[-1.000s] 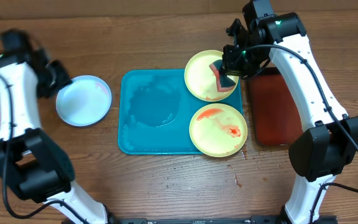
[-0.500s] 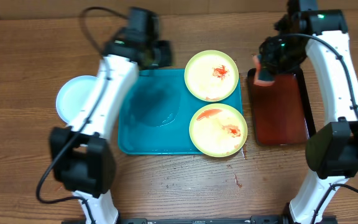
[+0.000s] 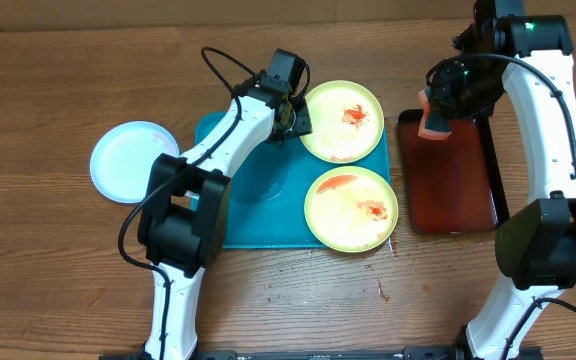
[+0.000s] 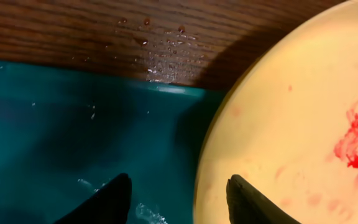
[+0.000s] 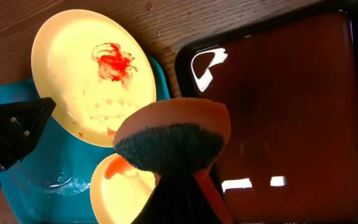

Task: Clean dirty plates on tray and stack at the side
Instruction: 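Grasp the top yellow plate rim with the left gripper, pull it left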

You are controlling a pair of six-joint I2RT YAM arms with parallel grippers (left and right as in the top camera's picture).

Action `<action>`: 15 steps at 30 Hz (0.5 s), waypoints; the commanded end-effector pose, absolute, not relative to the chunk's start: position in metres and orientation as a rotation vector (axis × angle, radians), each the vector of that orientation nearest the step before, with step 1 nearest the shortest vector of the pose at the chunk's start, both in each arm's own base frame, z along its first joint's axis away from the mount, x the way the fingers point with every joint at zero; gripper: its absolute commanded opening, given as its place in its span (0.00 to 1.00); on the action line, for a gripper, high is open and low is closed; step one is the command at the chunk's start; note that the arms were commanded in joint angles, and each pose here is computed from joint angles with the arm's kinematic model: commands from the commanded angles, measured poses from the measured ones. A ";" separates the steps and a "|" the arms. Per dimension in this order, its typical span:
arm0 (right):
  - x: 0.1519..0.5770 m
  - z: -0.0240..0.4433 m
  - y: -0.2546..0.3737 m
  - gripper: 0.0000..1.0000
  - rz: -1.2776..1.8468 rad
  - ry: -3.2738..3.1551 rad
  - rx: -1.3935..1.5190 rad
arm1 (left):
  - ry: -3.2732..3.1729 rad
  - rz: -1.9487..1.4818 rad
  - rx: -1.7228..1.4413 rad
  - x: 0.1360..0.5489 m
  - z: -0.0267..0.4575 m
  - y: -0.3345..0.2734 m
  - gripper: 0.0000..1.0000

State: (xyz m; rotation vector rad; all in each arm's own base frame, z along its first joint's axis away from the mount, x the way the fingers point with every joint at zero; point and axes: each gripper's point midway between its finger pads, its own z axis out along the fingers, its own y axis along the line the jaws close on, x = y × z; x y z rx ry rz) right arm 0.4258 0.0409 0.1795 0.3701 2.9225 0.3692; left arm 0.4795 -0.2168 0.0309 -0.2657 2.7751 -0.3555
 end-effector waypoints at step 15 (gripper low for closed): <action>0.425 0.197 0.041 0.04 0.367 2.872 0.349 | 2.798 -0.456 -0.274 0.483 0.003 -0.235 0.33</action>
